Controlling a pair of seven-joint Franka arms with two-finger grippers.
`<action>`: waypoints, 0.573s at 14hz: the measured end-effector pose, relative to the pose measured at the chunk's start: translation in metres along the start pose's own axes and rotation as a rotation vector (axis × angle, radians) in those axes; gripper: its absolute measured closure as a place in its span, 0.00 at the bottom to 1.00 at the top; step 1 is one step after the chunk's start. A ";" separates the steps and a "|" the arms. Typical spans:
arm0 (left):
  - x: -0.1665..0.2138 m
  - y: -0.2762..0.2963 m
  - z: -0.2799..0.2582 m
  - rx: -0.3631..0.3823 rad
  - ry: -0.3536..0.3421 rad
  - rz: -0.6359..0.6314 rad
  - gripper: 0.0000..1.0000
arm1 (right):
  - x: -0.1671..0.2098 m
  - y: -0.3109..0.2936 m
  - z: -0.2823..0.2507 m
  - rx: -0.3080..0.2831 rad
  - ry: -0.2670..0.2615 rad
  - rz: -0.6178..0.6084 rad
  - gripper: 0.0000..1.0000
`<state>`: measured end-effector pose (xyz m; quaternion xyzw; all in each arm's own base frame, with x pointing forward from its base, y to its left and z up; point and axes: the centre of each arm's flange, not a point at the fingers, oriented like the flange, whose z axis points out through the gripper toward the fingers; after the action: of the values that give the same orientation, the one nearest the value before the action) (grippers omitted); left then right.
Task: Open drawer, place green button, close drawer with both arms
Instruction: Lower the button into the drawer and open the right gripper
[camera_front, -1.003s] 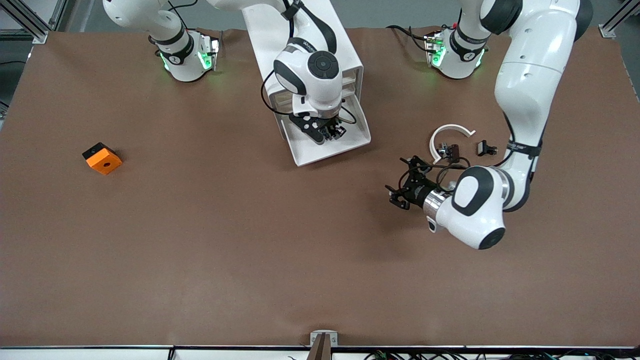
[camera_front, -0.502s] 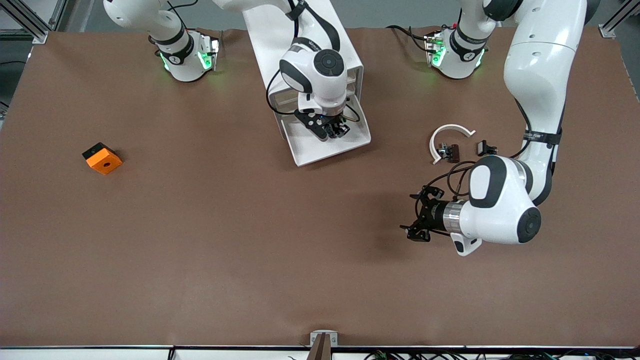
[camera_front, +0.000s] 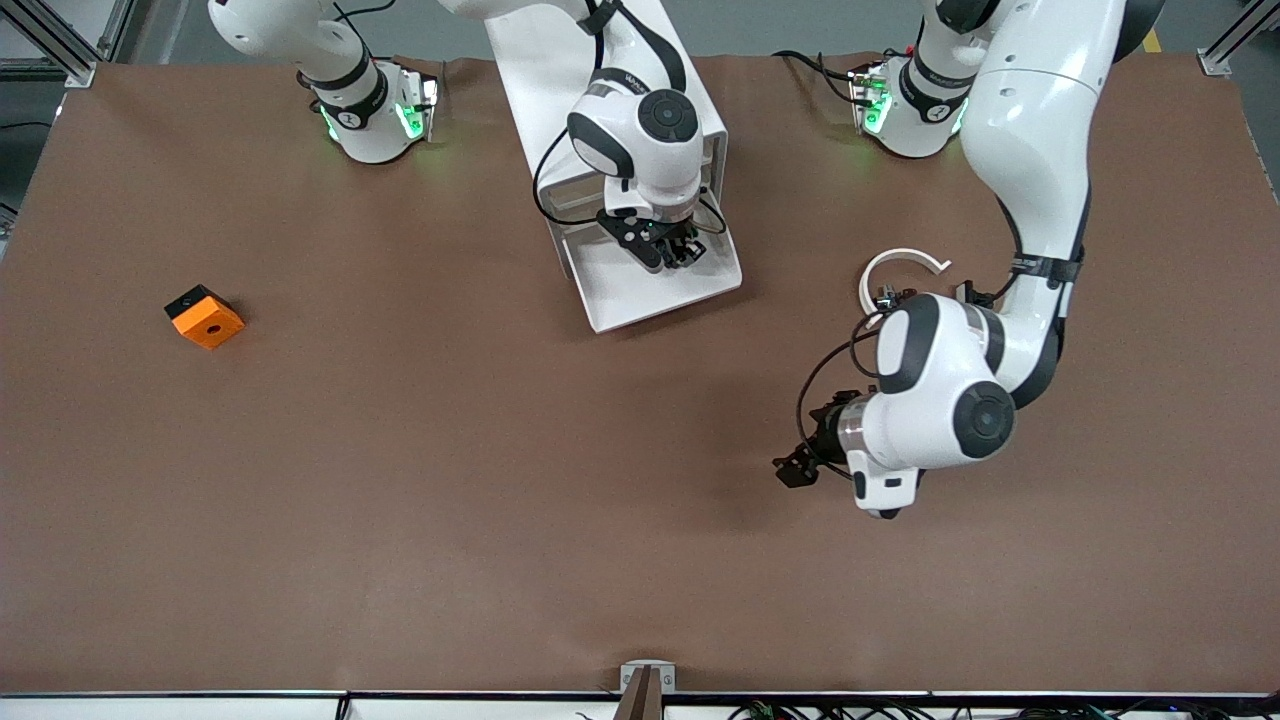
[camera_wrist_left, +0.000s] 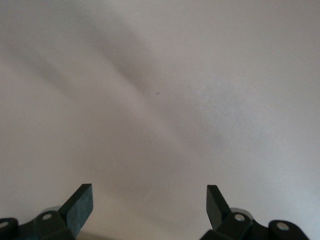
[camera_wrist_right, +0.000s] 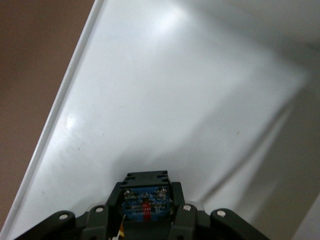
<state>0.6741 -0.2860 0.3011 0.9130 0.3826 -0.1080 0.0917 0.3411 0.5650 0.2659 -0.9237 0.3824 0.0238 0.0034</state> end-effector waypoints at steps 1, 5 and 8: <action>-0.012 0.005 0.004 0.019 0.036 0.043 0.00 | 0.000 0.000 0.000 0.000 0.000 -0.001 0.59; -0.059 0.028 0.015 0.028 0.168 0.193 0.00 | 0.000 -0.002 -0.002 0.005 0.000 0.002 0.53; -0.078 0.030 0.034 0.060 0.217 0.273 0.00 | 0.003 -0.006 -0.005 0.014 0.002 0.007 0.26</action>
<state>0.6380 -0.3687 0.2921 0.9651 0.2593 -0.0065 0.0364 0.3474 0.5667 0.2711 -0.9224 0.3857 0.0203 0.0097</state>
